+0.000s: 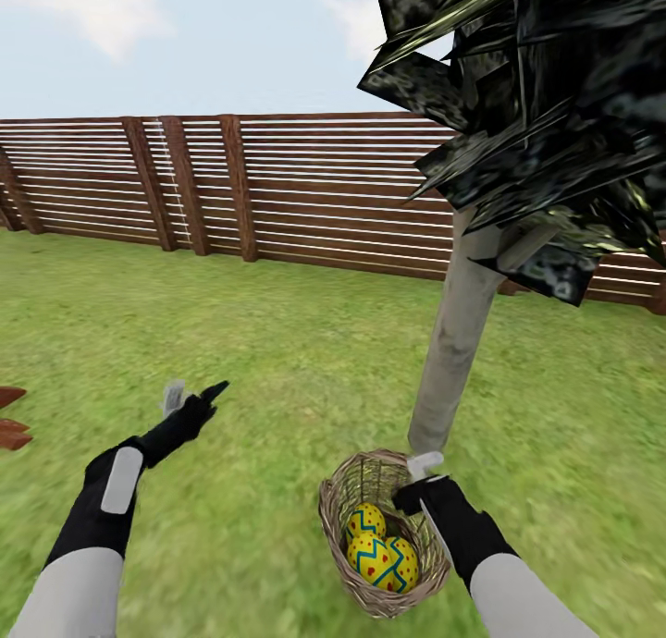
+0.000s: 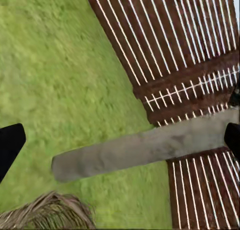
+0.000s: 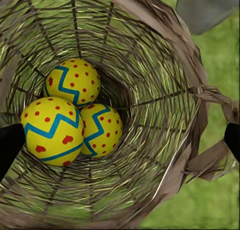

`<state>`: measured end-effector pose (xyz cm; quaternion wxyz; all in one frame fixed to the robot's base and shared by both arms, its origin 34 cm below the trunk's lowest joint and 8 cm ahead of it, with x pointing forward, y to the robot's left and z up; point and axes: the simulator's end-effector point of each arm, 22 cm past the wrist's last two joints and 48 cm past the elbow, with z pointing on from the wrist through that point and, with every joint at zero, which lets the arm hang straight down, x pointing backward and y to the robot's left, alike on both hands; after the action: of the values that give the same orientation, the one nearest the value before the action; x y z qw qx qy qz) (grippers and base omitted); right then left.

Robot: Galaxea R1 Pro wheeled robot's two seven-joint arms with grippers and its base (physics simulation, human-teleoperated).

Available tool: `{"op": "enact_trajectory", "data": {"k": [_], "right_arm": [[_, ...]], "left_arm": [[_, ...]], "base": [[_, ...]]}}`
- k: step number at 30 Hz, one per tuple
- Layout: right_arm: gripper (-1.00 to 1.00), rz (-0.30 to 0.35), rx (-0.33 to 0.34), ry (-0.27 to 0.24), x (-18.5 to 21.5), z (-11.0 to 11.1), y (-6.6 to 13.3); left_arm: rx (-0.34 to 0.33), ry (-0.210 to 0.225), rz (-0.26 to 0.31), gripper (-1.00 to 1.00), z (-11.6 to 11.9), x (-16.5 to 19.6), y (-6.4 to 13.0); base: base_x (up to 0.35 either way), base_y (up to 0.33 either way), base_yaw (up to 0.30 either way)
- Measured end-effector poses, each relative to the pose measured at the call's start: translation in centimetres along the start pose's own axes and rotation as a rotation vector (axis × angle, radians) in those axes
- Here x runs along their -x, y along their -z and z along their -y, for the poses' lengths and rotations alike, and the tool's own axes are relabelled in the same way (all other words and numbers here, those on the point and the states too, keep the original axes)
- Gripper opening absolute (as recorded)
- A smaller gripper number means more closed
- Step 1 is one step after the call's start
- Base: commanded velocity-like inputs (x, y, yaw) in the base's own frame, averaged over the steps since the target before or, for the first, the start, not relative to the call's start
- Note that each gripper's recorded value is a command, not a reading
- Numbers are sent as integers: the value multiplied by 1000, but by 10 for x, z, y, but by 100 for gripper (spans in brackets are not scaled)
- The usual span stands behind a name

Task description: Take the three Easter eggs out of the wicker basket on the lawn in the garden, then place them on the lawn next to a single tree (choose any tree) so that all three eggs are next to the same tree and none are left in the basket.

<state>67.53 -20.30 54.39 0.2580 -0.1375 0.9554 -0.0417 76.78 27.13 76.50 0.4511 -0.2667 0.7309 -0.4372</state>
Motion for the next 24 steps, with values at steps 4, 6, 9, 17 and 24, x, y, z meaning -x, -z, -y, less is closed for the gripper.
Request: {"op": "enact_trajectory", "data": {"k": [4, 6, 9, 17, 24], "right_arm": [[100, -10, -38, 5, -5, 7, -1], [100, -11, -38, 5, -5, 7, -2], [100, -20, -36, 9, -9, 6, -3], [100, -29, -29, 19, -20, -1, -14], [100, -47, -6, 22, -32, -9, -25]], "left_arm": [[-208, 37, 73, 100, 54, 25, 10], [-274, 41, 85, 100, 69, 31, 16], [-426, 75, 120, 100, 87, 49, 40], [-566, 179, 167, 100, 63, 57, 84], [-575, 195, 164, 100, 48, 49, 87]], "base": [[0, 0, 0], [0, 0, 0], [0, 0, 0], [0, 0, 0], [0, 0, 0]]}}
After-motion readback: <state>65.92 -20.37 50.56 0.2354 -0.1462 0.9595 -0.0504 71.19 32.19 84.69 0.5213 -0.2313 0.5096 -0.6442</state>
